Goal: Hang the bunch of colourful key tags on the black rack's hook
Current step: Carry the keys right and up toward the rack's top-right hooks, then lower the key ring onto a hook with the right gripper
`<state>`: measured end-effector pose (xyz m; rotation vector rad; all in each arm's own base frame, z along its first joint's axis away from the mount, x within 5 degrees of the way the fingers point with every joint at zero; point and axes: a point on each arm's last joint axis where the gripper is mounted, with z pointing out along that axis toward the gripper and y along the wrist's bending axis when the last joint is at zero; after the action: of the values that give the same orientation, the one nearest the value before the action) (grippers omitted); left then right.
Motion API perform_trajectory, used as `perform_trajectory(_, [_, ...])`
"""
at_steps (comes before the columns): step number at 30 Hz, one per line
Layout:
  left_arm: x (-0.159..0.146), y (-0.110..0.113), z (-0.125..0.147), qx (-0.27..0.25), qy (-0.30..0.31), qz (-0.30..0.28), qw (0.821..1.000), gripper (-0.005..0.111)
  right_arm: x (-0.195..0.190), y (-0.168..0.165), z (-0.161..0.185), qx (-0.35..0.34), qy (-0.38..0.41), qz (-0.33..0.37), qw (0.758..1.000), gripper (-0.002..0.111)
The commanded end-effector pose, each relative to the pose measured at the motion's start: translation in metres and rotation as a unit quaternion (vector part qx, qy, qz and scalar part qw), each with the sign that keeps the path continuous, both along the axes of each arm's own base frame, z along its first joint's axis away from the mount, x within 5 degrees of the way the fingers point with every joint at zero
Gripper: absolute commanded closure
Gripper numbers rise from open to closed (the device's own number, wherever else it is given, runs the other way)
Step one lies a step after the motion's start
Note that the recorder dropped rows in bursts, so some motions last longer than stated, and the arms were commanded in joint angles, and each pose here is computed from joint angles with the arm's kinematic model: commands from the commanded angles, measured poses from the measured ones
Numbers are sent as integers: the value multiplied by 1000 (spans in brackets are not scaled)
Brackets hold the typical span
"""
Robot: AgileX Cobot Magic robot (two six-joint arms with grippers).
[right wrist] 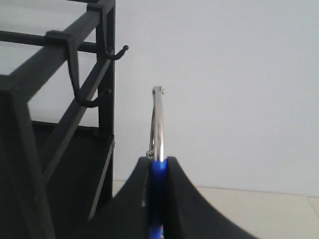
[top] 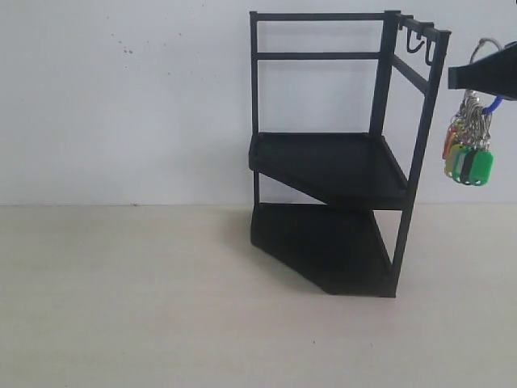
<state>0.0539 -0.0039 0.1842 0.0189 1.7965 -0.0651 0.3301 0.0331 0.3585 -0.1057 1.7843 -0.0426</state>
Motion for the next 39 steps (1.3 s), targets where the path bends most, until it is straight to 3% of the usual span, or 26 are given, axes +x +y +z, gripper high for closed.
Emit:
perform_trajectory(1, [0, 0, 1, -3, -3, 2, 1000, 102, 7, -17, 0, 28, -7, 56, 998, 108])
perform_trajectory(5, [0, 0, 1, -3, -3, 2, 1000, 102, 14, -18, -8, 26, 2, 72, 997, 108])
perform_trajectory(9, [0, 0, 1, -3, -3, 2, 1000, 102, 33, -13, 5, 33, -21, 90, 995, 108])
perform_trajectory(16, [0, 0, 1, -3, -3, 2, 1000, 102, 32, -3, 7, 41, -11, 150, 988, 108])
perform_trajectory(33, [0, 0, 1, -3, -3, 2, 1000, 102, 31, -3, 2, 69, 22, 141, 987, 107])
perform_trajectory(36, [0, 0, 1, -3, -3, 2, 1000, 102, 31, -4, 2, 70, 21, 138, 988, 96])
perform_trajectory(39, [0, 0, 1, -3, -3, 2, 1000, 102, 31, -5, 3, 76, 21, 129, 988, 73])
